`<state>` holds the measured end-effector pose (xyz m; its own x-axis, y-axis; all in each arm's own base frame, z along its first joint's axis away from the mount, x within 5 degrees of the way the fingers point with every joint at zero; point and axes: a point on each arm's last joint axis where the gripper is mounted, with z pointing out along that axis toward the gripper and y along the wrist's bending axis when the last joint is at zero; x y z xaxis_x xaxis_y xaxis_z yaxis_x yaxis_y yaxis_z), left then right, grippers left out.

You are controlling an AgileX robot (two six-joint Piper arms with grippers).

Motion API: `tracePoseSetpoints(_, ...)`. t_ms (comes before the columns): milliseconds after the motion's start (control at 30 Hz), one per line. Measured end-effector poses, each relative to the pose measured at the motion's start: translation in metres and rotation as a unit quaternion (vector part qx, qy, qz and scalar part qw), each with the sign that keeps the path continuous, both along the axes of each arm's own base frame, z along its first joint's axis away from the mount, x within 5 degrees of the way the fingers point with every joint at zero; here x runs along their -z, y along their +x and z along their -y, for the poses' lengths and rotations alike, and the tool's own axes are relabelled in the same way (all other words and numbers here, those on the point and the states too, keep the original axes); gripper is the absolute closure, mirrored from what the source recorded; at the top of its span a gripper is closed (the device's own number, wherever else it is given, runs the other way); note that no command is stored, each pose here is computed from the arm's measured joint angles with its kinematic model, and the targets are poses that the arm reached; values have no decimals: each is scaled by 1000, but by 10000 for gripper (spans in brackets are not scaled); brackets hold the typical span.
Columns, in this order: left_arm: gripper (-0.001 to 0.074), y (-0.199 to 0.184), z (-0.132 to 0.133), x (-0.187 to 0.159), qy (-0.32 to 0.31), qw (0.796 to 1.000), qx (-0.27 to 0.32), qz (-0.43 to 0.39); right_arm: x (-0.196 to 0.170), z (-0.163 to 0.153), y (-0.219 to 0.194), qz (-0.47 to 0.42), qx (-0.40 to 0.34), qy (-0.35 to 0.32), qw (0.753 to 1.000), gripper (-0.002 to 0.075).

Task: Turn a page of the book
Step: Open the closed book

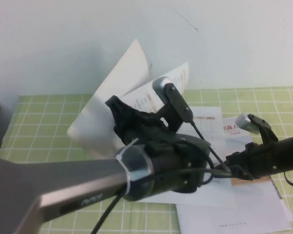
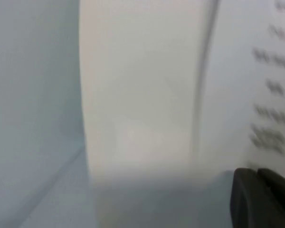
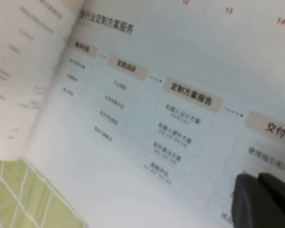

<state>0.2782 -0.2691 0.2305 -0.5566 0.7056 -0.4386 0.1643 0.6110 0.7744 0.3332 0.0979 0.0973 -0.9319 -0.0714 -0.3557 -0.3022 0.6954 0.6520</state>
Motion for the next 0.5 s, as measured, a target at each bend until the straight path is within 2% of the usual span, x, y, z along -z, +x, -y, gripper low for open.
tracePoseSetpoints(233, 738, 18, -40, -7, -53, 993, -98, -41, 0, 0, 0, -3, 1, 0, 1000, 711)
tracePoseSetpoints(500, 738, 26, -73, -4, -80, 979, -165, -87, 0, 0, 0, -4, 2, -1, 1000, 711)
